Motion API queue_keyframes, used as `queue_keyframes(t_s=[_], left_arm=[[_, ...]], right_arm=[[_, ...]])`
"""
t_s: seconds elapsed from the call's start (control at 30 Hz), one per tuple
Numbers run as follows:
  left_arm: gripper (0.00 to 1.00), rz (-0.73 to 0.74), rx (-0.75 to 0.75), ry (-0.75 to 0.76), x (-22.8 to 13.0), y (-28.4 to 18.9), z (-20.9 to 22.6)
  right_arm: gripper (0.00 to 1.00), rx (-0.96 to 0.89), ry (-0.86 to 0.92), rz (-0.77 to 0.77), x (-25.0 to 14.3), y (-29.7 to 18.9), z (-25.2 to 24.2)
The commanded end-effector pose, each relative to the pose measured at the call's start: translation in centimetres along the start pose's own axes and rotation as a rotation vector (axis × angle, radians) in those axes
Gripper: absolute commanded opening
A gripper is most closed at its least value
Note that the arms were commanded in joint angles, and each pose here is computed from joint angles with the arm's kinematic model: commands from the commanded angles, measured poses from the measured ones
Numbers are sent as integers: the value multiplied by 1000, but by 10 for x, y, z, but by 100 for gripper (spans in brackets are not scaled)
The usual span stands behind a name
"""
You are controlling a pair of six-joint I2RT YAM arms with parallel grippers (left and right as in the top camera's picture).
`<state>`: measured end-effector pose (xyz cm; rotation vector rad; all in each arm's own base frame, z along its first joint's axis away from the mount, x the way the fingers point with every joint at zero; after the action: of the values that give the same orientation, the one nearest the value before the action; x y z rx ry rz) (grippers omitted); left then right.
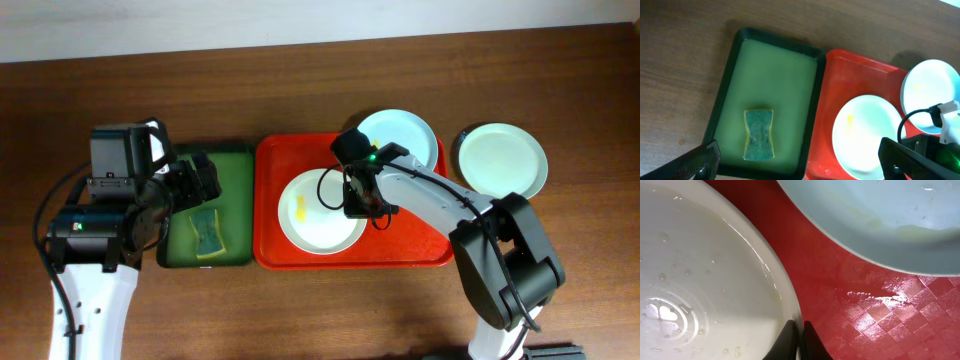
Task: Clean dirty plates on tray and stack at the side
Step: 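Grasp the sponge from the green tray with the left gripper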
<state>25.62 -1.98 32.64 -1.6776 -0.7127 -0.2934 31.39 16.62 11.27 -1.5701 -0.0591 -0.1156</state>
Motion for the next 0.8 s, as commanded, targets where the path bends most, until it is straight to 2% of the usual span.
queue_keyframes(t_s=[0.0,0.07,0.13,0.17,0.2,0.3,0.37,0.43,0.5,0.6,0.63,0.73,0.77], left_arm=[[99,-26,-34,9,2,-7,-4],[99,24,-17,8,-5,-5,-2],[74,125,25,5,-20,7,5],[64,170,64,4,-29,17,10],[41,220,93,30,-38,28,15],[37,406,152,53,-64,77,25],[46,500,184,50,-69,108,29],[41,577,210,47,-75,137,32],[43,645,237,45,-83,165,37],[45,650,367,6,-89,191,48],[44,644,361,5,-89,195,47],[33,625,350,13,-87,197,47],[34,629,304,49,-86,198,44]], right_arm=[[4,-29,0,-11,-1,0,-1],[4,-29,0,-11,-2,0,-1],[4,-30,0,-10,-2,0,-1],[4,-29,0,-12,-1,0,-1],[4,-28,0,-12,-1,0,-1],[4,-30,0,-10,-2,0,-1],[4,-30,0,-10,-2,0,-1],[4,-30,0,-9,-2,0,-1],[4,-31,0,-9,-2,0,-2],[4,-33,0,-7,-2,0,-2],[4,-34,0,-8,-2,0,-2],[4,-35,0,-8,-2,0,-2],[4,-35,0,-8,-2,0,-2]])
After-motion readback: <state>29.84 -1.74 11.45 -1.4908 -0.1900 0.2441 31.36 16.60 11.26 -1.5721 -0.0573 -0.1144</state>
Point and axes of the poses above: each gripper's point midway between its finger pads, its own y axis out along the fingers, its own z axis along the line the jaws close on, x = y × z, the point moved 10 cm from there along -y, back along the fingers, and after that the axes turned 1 degree about -y, right-handed, at the moved point
